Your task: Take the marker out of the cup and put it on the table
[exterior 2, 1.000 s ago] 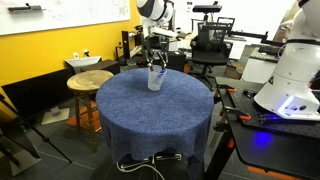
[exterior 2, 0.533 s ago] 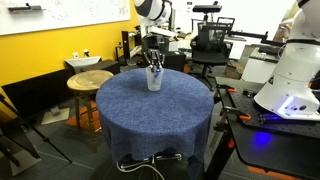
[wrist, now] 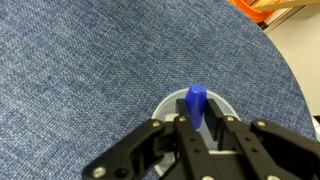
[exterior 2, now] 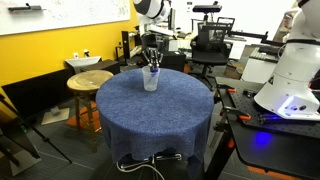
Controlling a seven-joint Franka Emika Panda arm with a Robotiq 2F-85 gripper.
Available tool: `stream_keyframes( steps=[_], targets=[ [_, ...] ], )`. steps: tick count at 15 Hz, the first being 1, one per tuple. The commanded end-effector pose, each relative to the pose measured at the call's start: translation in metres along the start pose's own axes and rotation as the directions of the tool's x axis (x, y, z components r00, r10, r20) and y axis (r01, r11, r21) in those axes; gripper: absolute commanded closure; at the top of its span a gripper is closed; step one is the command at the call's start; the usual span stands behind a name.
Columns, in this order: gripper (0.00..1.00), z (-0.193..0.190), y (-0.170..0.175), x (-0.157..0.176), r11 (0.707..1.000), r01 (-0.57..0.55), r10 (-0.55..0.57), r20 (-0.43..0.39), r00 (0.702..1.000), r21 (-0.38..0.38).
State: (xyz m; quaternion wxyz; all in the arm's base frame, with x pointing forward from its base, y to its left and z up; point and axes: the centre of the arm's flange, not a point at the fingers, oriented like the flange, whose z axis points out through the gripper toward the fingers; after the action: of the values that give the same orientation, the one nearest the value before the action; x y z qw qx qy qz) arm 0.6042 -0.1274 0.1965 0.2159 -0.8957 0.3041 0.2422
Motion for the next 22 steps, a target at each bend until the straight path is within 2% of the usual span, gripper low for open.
stream_keyframes(
  steps=[1, 8, 11, 13, 17, 19, 22],
  targets=[
    [0.94, -0.03, -0.014, -0.02, 0.999, -0.004, 0.004, -0.016, 1.0, 0.042],
    [0.94, -0.075, -0.029, -0.067, 0.994, 0.039, -0.035, -0.036, 0.999, 0.105],
    [0.94, -0.091, -0.034, -0.11, 0.988, 0.105, -0.1, -0.045, 0.994, 0.115],
    [0.94, -0.094, -0.037, -0.141, 0.981, 0.171, -0.168, -0.04, 0.985, 0.095],
    [0.94, -0.077, -0.05, -0.185, 0.934, 0.355, -0.357, 0.073, 0.931, 0.031],
    [0.94, -0.055, -0.055, -0.188, 0.912, 0.411, -0.406, 0.154, 0.901, 0.002],
    [0.94, -0.023, -0.056, -0.179, 0.898, 0.437, -0.416, 0.232, 0.879, -0.044]
  ],
)
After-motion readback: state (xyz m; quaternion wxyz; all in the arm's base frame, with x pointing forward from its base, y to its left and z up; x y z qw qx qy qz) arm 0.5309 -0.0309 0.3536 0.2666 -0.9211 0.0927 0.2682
